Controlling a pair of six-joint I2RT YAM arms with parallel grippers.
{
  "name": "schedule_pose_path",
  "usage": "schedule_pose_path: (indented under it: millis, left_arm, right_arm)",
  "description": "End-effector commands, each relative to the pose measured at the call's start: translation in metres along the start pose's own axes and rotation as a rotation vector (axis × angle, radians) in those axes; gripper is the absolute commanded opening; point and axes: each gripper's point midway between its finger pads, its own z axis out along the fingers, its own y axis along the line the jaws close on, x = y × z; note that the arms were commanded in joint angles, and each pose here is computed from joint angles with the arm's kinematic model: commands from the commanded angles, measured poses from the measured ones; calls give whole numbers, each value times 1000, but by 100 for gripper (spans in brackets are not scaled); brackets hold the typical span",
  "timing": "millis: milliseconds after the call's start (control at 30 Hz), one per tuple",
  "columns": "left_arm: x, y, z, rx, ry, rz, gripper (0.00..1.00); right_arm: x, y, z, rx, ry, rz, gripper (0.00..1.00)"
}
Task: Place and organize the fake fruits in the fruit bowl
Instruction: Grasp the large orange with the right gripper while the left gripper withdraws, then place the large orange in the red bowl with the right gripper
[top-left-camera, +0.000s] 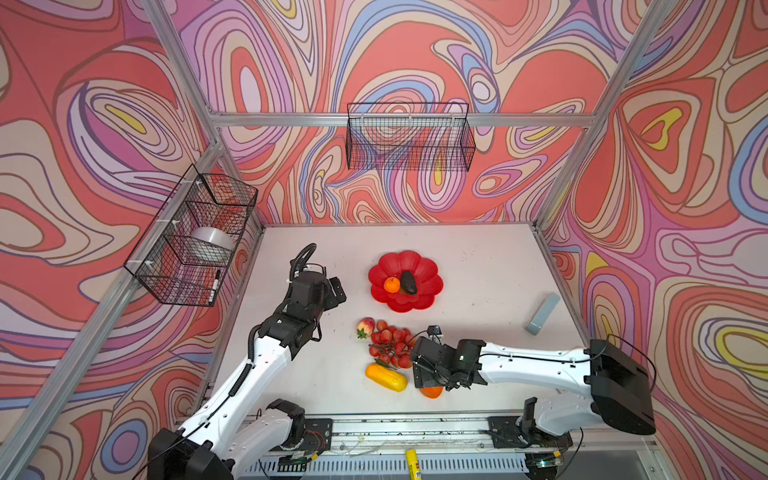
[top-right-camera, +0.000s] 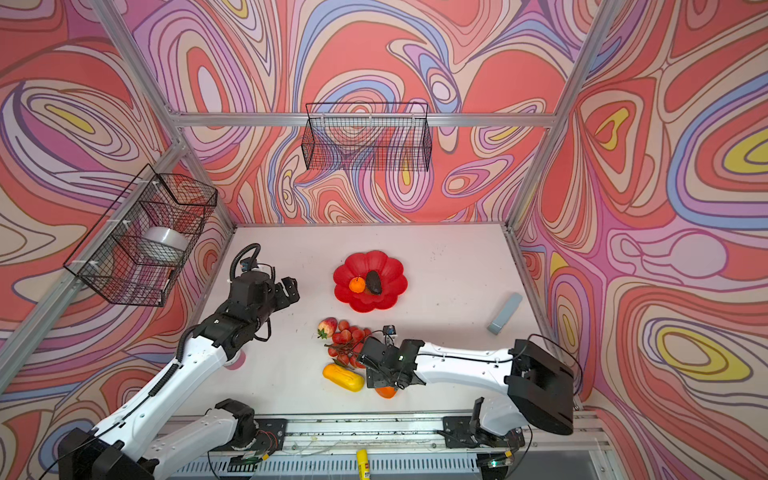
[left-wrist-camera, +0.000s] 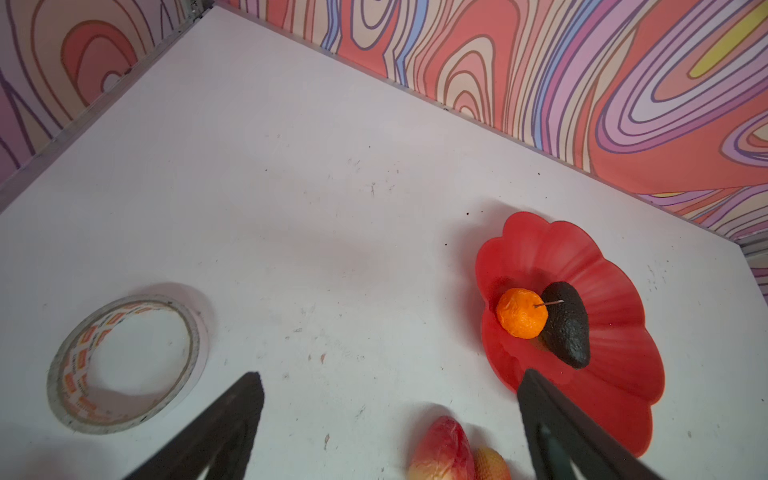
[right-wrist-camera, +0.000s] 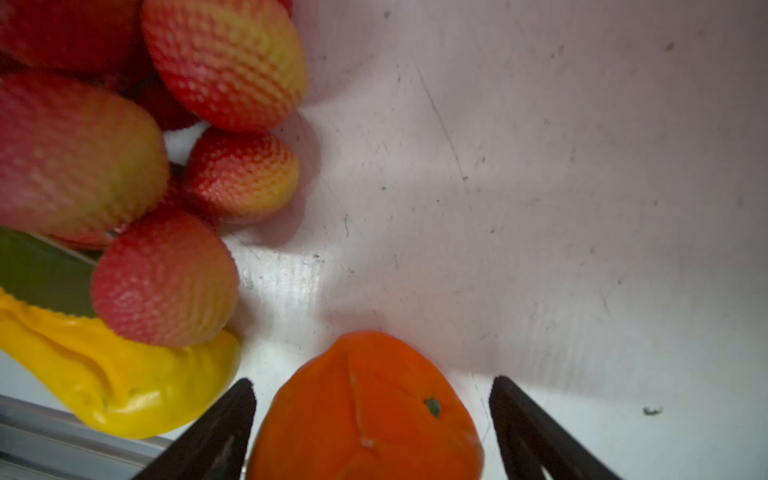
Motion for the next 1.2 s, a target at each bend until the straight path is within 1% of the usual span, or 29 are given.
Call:
schedule_pose_path:
  millis: [0, 67, 133, 167, 267, 367, 433, 500, 667, 767, 800, 833, 933, 1033, 1167]
  left_arm:
    - [5, 15, -10, -40, 1, -63, 97]
    - [12, 20, -10, -46, 17, -76, 97]
    - [21, 23, -9, -52, 39, -90, 97]
    - [23, 24, -8, -52, 44, -97, 97]
    - [30, 25, -6, -49, 64, -105, 97]
    - [33, 26, -5, -50, 75, -108, 97]
    - [35, 25, -5, -45, 80, -110, 96]
    - [36, 23, -5, -32, 85, -113, 96]
    - [46, 22, -3, -9, 115, -147, 95]
    - [52, 19, -3, 11, 137, -173, 95]
    - [53, 18, -3, 18, 141, -176, 95]
    - [54, 17, -4, 27, 148, -176, 94]
    - [59, 13, -4, 48, 173, -170, 94]
    - [67, 12, -4, 55, 208, -168, 94]
    - [77, 12, -1, 68, 243, -183, 94]
  right_arm:
    - [-2, 7, 1, -7, -13, 31, 84]
    - [-2, 4, 0, 3, -29, 43, 74]
    - [-7, -1, -4, 16, -56, 60, 60]
    - [-9, -3, -8, 23, -72, 64, 55]
    - [-25, -14, -31, 69, -154, 75, 47]
    - [-54, -17, -65, 80, -273, 80, 45]
    - [-80, -12, -89, 58, -349, 88, 45]
    - [-109, -10, -104, 37, -413, 98, 45]
    - [-202, -23, -115, 13, -592, 155, 45]
    - [-252, -30, -104, 20, -623, 171, 46]
    - [-268, -31, -98, 32, -632, 160, 46]
    - [-281, -36, -90, 53, -632, 159, 47]
    - [-314, -42, -62, 46, -606, 146, 47]
    - [-333, -41, -28, 47, -549, 114, 46]
    - [-346, -35, 3, 46, -505, 83, 46]
